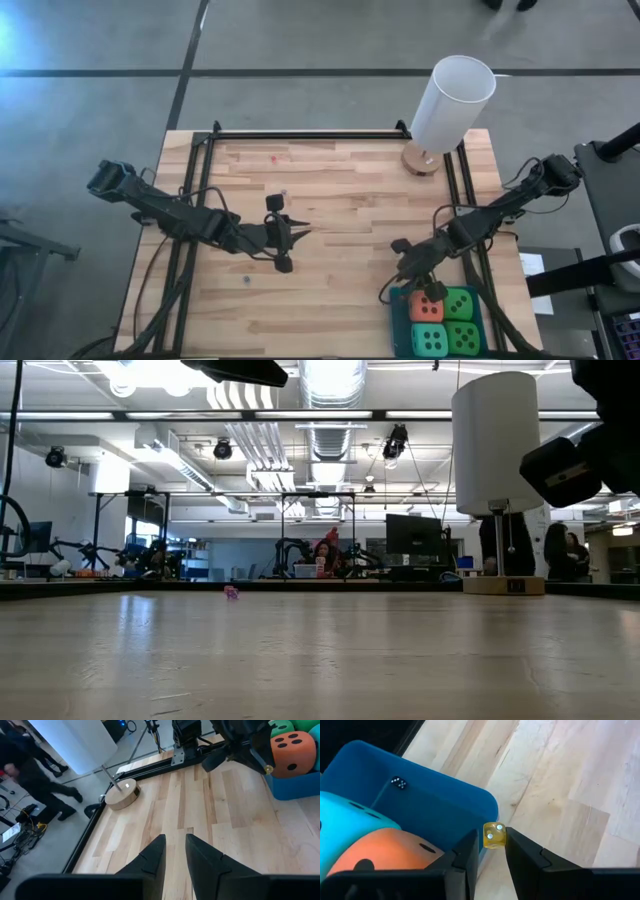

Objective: Pick & Place Dice
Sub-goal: Put the small yellow die into the blue bin

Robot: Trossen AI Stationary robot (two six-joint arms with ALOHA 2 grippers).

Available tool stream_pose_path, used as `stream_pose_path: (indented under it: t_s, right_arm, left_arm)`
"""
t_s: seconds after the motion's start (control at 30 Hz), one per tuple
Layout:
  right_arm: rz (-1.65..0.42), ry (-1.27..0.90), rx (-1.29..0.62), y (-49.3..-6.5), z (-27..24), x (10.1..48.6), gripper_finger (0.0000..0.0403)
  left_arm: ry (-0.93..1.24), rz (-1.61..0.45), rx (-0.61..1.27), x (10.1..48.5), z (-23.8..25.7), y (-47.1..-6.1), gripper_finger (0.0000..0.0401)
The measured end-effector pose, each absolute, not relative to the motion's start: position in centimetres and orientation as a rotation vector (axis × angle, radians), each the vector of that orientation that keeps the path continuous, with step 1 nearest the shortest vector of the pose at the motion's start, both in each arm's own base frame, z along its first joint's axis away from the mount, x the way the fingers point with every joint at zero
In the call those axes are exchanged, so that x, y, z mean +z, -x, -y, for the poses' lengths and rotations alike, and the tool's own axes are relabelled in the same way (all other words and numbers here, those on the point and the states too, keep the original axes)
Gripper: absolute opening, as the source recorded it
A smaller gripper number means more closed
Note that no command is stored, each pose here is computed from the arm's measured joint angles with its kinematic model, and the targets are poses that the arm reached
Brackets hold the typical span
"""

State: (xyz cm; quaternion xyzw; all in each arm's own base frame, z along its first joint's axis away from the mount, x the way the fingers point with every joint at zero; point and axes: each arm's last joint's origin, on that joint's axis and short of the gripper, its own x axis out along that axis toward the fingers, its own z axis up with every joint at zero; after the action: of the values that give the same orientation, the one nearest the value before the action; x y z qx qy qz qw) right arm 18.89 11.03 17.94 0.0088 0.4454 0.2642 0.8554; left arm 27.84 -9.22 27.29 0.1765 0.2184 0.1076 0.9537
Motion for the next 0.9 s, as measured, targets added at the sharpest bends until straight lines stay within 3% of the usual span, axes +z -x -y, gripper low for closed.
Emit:
stream_pose_path:
  t_s: [0.9]
  right_arm:
    - [-0.95,-0.022,0.647,-18.63,-11.18,17.77,0.0073]
  left_arm:
    - [-0.358,-0.444,0.219,27.29,9.22,-27.84,0.0078]
